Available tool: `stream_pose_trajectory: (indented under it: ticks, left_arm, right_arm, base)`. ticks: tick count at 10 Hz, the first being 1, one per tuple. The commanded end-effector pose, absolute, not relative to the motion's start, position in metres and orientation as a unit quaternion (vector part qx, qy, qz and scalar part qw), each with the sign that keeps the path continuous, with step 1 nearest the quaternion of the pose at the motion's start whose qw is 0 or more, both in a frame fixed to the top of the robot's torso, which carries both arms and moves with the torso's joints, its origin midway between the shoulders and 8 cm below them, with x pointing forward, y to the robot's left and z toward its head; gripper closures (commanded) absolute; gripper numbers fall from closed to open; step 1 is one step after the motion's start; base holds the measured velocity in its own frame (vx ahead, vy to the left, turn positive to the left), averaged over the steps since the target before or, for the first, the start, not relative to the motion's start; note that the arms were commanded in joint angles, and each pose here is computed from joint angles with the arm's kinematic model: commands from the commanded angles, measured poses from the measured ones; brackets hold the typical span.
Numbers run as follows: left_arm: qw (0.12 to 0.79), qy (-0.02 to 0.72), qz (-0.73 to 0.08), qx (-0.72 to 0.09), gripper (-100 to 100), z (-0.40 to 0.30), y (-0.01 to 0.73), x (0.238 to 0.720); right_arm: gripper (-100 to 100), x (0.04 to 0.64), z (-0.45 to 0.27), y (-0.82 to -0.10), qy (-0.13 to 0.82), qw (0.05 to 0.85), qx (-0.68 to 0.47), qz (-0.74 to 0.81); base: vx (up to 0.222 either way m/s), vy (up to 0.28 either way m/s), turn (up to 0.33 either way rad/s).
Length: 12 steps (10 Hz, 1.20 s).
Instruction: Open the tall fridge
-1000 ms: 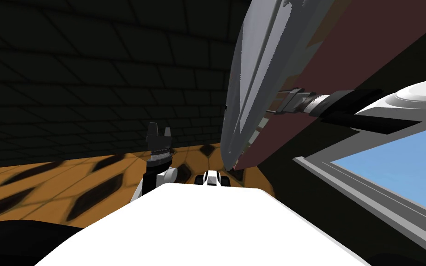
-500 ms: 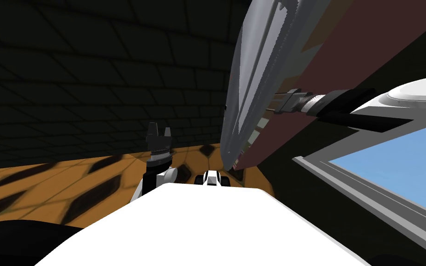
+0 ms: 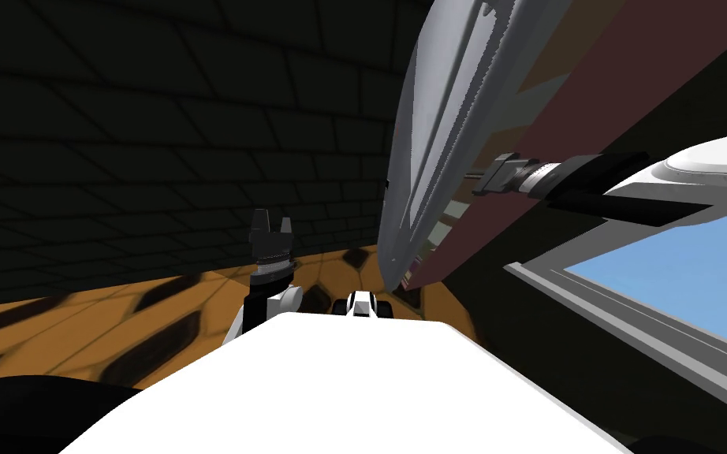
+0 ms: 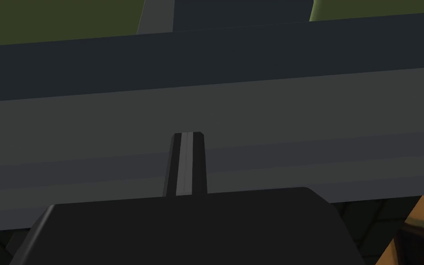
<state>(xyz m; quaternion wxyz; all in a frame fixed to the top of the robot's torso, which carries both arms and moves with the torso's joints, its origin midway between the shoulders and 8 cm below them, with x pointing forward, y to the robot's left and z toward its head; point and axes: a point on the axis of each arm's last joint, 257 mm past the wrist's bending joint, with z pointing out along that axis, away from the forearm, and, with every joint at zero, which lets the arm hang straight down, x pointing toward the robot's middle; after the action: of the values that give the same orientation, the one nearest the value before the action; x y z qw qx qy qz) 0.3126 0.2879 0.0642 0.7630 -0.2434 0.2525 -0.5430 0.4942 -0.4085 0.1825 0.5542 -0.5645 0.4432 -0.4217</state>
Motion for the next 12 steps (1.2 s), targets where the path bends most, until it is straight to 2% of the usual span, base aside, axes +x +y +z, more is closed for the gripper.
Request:
stream_pose_trajectory:
  ticks: [1,10,12]
  left_arm:
    - [0.763,0.253,-0.543,-0.243,0,0.064,0.288,0.313]
    - [0.763,0.253,-0.543,-0.243,0,0.064,0.288,0.313]
    - [0.763,0.253,-0.543,-0.243,0,0.064,0.288,0.313]
  right_arm:
    - [100,0.499,0.185,-0.43,0.453,0.546,-0.555,-0.435]
    - [100,0.502,0.191,-0.497,0.484,0.517,-0.524,-0.473]
    - [100,0.502,0.189,-0.496,0.485,0.517,-0.526,-0.471]
  base:
    - [0.084,0.365,-0.151]
    - [0.035,0.317,-0.088]
    - [0.006,0.198,-0.032]
